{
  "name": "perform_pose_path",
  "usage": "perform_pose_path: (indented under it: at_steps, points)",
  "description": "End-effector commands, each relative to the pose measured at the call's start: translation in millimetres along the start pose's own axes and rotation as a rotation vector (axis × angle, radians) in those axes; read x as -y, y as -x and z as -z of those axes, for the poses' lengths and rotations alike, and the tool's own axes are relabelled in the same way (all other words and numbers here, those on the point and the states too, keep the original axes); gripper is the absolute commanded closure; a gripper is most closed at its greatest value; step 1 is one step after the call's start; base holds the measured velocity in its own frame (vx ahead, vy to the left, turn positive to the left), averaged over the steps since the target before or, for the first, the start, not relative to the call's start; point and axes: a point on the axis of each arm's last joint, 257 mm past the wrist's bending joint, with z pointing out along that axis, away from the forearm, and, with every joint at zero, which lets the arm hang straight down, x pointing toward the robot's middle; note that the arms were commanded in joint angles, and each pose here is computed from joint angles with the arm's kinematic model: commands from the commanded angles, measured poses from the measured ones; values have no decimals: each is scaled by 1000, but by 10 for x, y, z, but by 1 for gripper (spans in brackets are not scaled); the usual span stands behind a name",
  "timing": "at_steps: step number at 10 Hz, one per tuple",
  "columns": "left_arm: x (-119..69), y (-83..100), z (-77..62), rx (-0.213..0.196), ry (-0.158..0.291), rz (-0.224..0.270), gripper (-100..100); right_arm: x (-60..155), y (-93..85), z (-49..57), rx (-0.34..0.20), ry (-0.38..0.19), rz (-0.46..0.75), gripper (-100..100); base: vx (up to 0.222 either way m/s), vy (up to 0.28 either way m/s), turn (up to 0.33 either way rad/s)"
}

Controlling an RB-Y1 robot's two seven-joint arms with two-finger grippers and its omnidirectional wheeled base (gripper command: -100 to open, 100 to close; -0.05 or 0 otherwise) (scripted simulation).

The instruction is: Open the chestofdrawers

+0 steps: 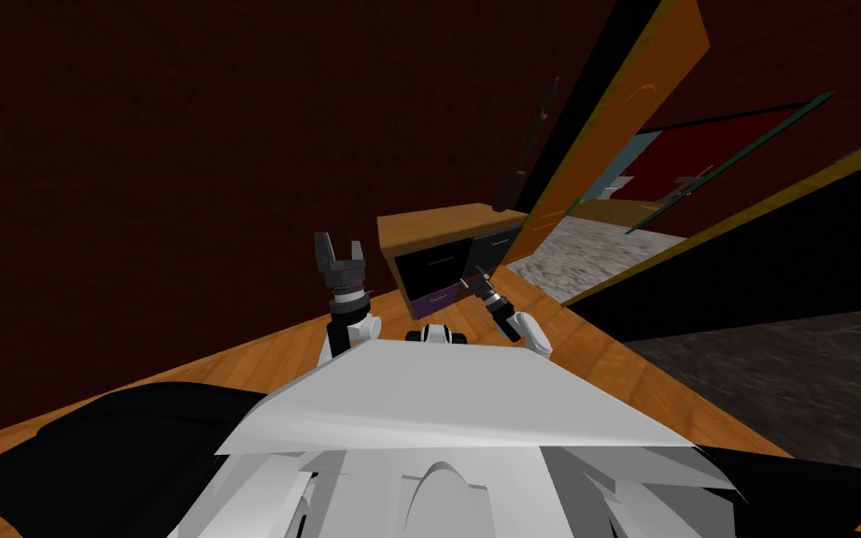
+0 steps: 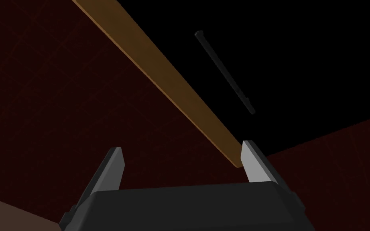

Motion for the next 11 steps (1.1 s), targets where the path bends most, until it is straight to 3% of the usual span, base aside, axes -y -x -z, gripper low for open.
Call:
perform_pose_path:
  at_steps: [1, 11]
  points:
    - [0, 0, 0, 0, 0, 0, 0, -105, -47, -5, -3, 25, 87, -100, 34, 80, -70]
    - [0, 0, 0, 0, 0, 0, 0, -573, -137, -86, 15, 111, 353, -100, 48, 75, -91]
